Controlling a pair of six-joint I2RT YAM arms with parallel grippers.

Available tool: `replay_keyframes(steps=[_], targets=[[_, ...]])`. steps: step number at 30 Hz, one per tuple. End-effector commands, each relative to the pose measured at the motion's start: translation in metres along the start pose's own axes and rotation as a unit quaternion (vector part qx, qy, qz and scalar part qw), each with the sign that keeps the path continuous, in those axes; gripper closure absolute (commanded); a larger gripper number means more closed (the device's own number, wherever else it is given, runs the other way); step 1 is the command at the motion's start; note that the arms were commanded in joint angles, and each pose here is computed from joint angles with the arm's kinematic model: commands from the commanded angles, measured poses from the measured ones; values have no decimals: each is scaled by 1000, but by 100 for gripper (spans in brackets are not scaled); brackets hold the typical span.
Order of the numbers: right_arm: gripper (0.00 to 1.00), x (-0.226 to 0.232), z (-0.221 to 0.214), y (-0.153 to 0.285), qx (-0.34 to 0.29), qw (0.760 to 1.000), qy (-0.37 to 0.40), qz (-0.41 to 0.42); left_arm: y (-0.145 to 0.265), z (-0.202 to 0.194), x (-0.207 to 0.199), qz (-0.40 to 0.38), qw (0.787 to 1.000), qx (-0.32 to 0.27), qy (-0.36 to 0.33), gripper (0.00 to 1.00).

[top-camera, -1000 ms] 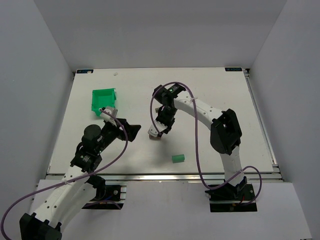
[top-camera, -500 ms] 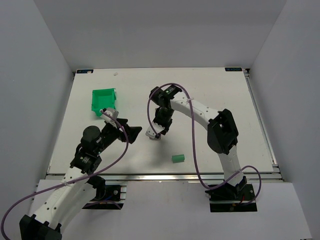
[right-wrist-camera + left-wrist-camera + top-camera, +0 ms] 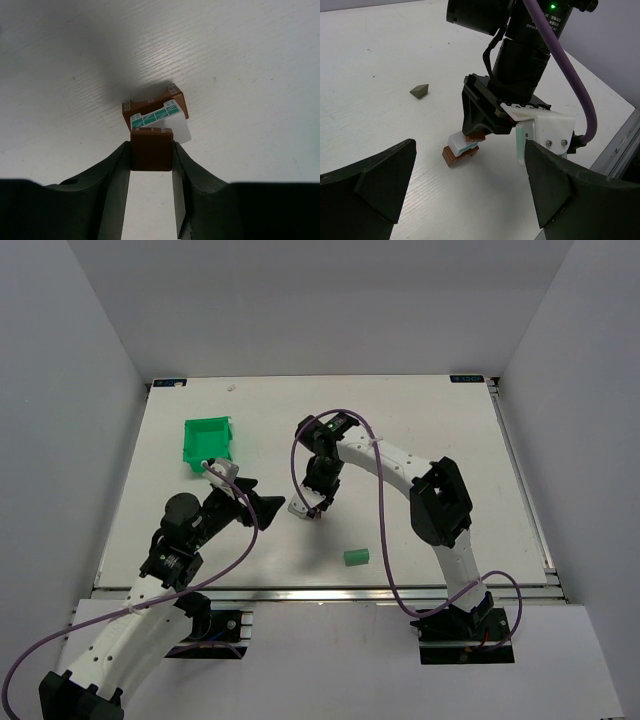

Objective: Build the wood block tower

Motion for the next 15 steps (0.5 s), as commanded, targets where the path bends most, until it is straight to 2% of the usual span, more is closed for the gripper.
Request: replay_keyframes(steps=[1,9,12,15], targets=[[61,-31,18,6,-3,957,290,-17,0,2,-1,-10,1000,-6,-9,2],[59,-35,16,2,-2,957,288,-26,0,1,-2,-13,1000,-5,-11,2],[53,-36,17,0,-5,957,288,-30,-1,1,-2,-13,1000,-4,-11,2],[53,-37,17,-2,-6,957,287,-32,-1,1,-2,-15,1000,-4,-12,2]])
Point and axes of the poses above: each gripper's point midway between its finger pads, its own y axis back along the fingers, its own x axis along the line the jaws close on, z = x × y, the point moved 4 cm from there along y, back along the fingers, and after that the axes turned 9 degrees about -y, right-handed, at the moved point
